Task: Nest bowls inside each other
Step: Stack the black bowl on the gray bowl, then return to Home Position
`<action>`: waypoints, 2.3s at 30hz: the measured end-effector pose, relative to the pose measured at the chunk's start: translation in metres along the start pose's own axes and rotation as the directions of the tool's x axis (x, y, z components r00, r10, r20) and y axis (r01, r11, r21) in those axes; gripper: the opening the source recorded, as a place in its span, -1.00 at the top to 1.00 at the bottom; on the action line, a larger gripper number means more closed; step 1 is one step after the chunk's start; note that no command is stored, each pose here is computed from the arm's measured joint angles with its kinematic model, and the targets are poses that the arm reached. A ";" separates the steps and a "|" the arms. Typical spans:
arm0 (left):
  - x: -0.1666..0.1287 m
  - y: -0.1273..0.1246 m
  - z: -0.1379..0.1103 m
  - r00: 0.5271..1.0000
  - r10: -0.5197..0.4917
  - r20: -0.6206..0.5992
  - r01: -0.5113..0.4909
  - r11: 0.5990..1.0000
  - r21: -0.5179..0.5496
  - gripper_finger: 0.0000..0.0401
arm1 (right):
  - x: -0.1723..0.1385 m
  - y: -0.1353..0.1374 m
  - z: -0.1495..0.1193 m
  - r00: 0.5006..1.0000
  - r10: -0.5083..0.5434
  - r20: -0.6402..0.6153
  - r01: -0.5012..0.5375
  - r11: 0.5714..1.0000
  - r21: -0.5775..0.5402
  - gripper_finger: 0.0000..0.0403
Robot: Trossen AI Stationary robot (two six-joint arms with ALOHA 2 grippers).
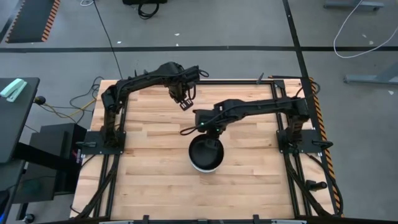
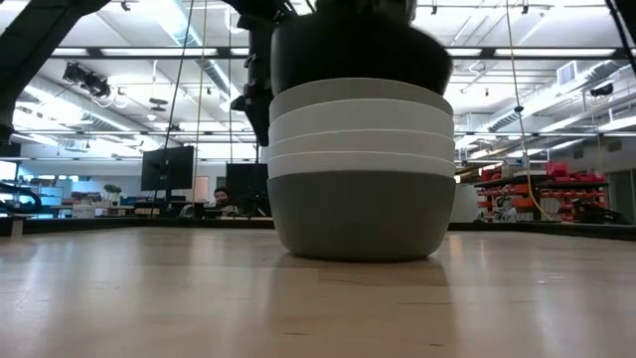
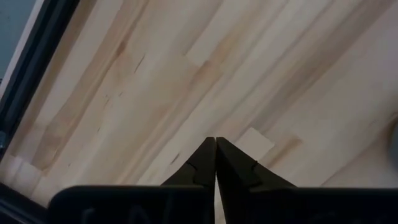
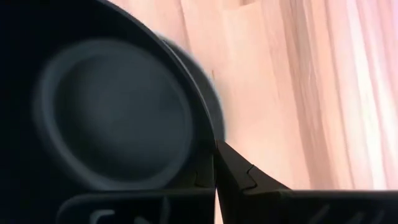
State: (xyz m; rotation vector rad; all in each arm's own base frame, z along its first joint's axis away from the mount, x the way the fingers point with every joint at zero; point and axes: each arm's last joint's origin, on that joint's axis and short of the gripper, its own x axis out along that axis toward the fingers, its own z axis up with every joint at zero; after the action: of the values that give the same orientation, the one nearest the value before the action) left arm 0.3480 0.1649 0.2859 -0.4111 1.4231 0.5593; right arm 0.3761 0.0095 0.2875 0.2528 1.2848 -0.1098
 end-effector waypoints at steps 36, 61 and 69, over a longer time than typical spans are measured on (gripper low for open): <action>-0.001 -0.009 -0.003 0.998 -0.059 -0.027 0.060 0.996 0.067 0.94 | 0.035 0.006 -0.006 0.983 0.017 -0.181 -0.033 0.995 -0.090 1.00; -0.001 -0.009 -0.002 0.998 -0.061 -0.017 0.062 0.996 0.063 0.88 | 0.017 0.007 -0.007 0.983 0.036 -0.178 -0.051 0.996 -0.080 0.76; -0.001 -0.009 -0.002 0.998 -0.061 -0.015 0.062 0.996 0.064 0.89 | -0.040 0.006 -0.024 0.995 0.068 -0.070 -0.071 0.997 -0.044 0.76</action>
State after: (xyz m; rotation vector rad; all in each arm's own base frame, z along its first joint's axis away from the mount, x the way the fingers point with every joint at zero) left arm 0.3517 0.1559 0.2857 -0.4066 1.4323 0.4607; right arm 0.3438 0.0185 0.3205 0.2628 1.3431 -0.0123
